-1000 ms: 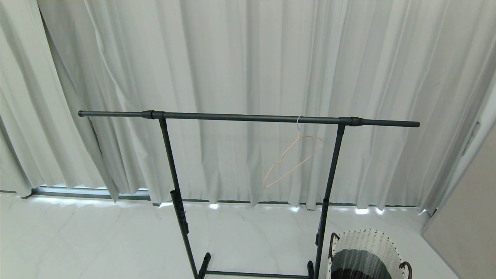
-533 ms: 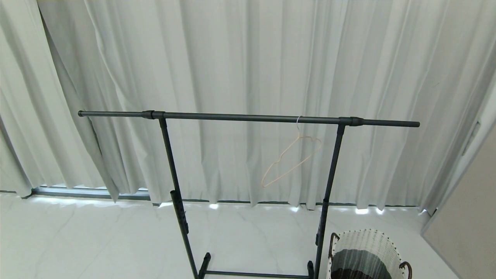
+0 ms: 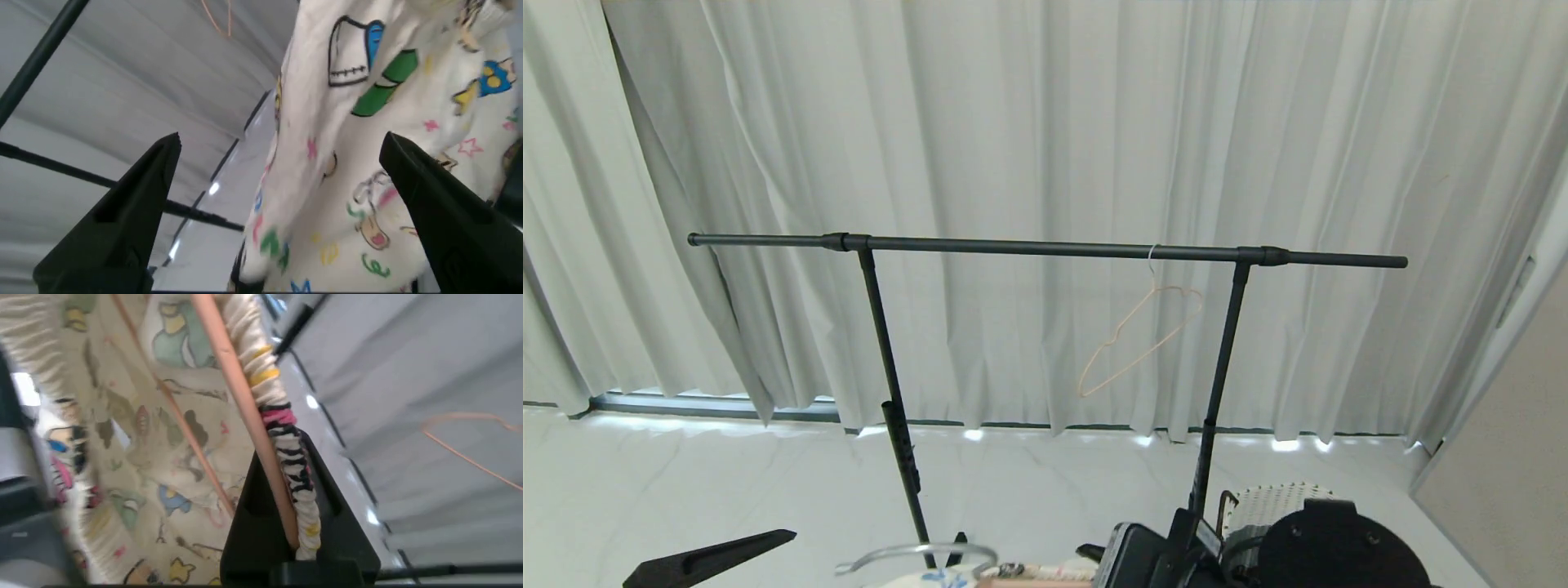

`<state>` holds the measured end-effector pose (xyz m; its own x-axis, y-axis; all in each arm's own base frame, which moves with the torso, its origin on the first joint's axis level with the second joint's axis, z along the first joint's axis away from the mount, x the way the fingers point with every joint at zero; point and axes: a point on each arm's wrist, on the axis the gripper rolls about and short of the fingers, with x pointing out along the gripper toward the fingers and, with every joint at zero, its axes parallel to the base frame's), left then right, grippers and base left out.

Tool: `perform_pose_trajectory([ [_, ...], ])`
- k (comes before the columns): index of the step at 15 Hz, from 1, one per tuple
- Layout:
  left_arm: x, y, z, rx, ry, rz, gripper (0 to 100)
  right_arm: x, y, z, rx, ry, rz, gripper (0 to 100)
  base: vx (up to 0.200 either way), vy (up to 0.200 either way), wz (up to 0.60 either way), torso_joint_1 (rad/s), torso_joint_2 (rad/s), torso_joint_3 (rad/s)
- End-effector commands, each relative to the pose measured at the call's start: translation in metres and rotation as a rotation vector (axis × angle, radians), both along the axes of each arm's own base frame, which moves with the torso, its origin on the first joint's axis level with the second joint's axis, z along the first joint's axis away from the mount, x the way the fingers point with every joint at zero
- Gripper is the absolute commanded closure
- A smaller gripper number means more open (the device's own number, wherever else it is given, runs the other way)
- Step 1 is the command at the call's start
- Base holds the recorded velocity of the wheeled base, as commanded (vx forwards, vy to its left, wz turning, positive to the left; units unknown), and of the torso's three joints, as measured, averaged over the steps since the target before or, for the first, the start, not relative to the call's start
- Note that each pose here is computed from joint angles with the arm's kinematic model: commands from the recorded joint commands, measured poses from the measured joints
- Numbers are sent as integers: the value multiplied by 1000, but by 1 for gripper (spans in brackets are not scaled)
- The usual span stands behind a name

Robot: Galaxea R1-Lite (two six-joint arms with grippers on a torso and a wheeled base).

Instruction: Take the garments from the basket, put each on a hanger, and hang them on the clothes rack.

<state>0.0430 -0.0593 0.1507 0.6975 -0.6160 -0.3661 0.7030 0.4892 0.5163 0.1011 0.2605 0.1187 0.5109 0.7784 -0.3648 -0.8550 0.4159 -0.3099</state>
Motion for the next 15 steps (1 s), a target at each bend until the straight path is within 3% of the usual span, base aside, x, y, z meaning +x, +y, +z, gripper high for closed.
perform_pose_trajectory([
  [1,0,2,3,-40,-6,17,0,14,-16,9,20,-9,-44,100,0,0,0,0,0,0],
  [4,0,19,-18,-70,43,201,0,22,-32,17,13,-30,-53,100,0,0,0,0,0,0],
  [8,-14,40,-54,-139,126,344,0,13,-58,22,20,-19,-40,100,0,0,0,0,0,0],
  [12,-14,41,-62,-107,160,362,0,10,-63,29,38,-43,-21,100,0,0,0,0,0,0],
  [15,-12,38,-60,-146,201,384,0,8,-64,32,33,-79,38,100,0,0,0,0,0,0],
])
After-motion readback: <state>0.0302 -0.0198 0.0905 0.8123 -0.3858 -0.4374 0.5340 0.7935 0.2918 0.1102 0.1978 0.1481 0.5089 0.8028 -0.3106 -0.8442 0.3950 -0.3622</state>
